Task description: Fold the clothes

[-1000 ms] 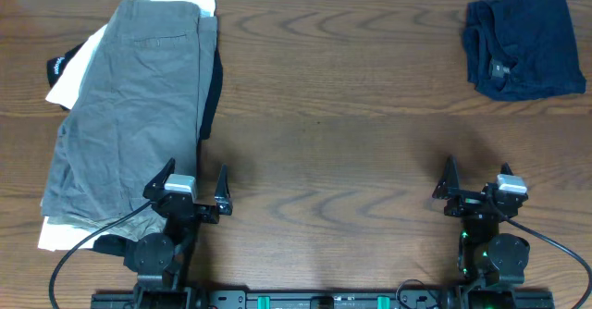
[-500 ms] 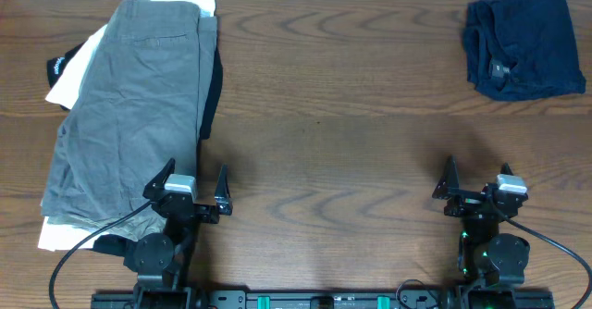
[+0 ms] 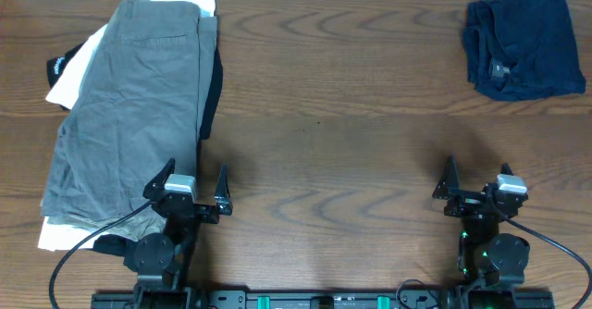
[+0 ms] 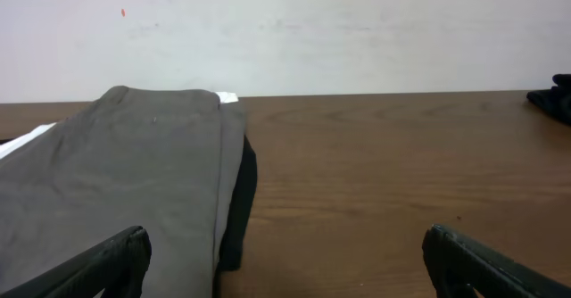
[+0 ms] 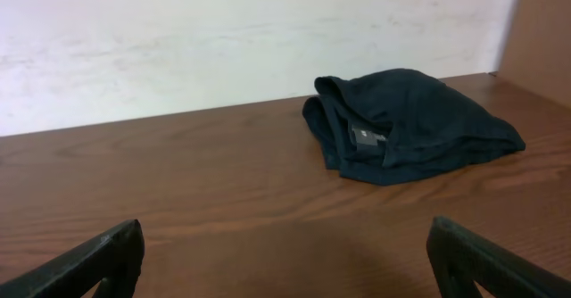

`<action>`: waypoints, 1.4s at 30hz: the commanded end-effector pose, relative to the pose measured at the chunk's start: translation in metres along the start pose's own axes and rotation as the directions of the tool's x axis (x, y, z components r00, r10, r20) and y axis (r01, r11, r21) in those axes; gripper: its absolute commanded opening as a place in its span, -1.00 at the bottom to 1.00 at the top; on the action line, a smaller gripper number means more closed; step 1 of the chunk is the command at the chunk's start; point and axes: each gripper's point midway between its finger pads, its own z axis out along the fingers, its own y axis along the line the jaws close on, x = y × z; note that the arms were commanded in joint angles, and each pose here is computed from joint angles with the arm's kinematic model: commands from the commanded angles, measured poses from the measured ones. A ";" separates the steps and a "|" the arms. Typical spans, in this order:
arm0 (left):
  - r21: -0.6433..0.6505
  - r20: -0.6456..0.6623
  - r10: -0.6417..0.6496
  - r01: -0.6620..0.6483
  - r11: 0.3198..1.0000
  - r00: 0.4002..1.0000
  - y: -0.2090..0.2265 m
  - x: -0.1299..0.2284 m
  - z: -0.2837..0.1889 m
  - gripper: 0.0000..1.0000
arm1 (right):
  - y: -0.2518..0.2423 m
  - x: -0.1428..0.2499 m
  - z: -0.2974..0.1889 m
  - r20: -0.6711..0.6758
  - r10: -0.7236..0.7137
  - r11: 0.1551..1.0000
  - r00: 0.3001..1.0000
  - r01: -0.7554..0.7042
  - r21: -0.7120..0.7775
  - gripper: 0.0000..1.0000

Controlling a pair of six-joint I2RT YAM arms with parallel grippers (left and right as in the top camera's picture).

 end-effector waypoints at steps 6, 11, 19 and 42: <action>0.025 -0.044 -0.008 0.009 1.000 0.999 -0.004 0.014 0.000 0.96 | 0.004 0.001 0.000 0.000 -0.011 1.000 1.000 0.011 -0.018 0.99; 0.025 -0.044 -0.008 0.009 1.000 0.999 -0.004 0.014 0.000 0.96 | 0.004 0.001 0.000 0.000 -0.011 1.000 1.000 0.011 -0.018 0.98; 0.025 -0.044 -0.008 0.009 1.000 0.999 -0.004 0.014 0.000 0.96 | 0.004 0.001 0.000 0.000 -0.011 1.000 1.000 0.011 -0.018 0.98; 0.028 0.001 -0.003 0.003 1.000 1.000 -0.005 0.003 0.001 0.96 | 0.032 -0.008 -0.003 0.032 -0.004 0.985 0.999 0.010 -0.175 0.99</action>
